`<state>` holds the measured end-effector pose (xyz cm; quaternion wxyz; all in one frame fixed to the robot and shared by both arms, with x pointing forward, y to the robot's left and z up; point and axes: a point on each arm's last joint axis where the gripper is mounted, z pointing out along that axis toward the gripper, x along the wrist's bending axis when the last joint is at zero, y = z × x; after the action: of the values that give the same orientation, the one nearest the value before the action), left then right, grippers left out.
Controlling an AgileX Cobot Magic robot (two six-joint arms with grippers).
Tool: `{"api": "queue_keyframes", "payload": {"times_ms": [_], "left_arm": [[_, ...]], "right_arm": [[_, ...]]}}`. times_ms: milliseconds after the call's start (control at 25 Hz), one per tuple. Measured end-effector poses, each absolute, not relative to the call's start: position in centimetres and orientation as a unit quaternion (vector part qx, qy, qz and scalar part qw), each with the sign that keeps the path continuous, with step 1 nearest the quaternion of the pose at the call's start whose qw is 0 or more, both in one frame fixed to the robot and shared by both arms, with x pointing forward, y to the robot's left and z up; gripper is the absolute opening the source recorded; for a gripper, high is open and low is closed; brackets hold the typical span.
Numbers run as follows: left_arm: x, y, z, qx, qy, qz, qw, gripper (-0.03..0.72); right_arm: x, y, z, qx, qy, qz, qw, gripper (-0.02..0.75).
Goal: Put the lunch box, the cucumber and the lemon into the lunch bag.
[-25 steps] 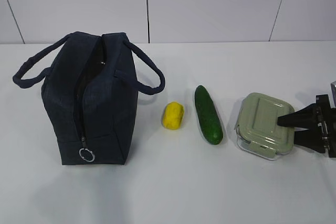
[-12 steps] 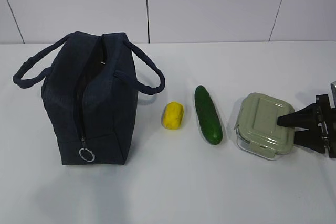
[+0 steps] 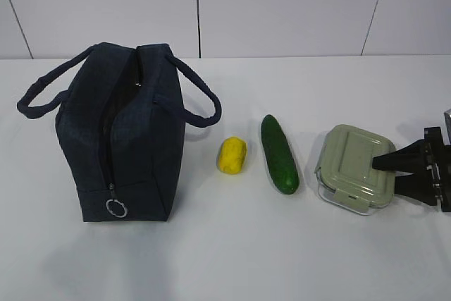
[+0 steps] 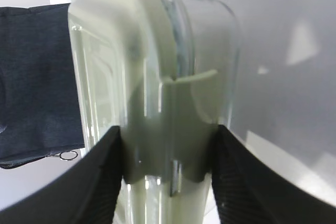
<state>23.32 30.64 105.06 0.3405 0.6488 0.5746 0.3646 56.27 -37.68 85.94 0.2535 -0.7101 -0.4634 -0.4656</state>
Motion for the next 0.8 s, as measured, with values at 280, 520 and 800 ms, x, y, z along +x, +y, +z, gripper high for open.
{"api": "queue_keyframes", "payload": {"times_ms": [280,520,800], "left_arm": [[23.32,30.64,105.06,0.649,0.575,0.365,0.341,0.239],[23.32,30.64,105.06,0.649,0.575,0.365,0.341,0.238],[23.33,30.65,105.06,0.649,0.575,0.365,0.340,0.238]], "right_arm": [[56.27,-37.68,85.94,-0.712,-0.461,-0.465,0.255,0.365],[56.27,-37.68,85.94,-0.714,-0.457,-0.463,0.258,0.363],[56.28,-37.88,86.73,-0.720,-0.469,-0.453,0.238,0.363]]}}
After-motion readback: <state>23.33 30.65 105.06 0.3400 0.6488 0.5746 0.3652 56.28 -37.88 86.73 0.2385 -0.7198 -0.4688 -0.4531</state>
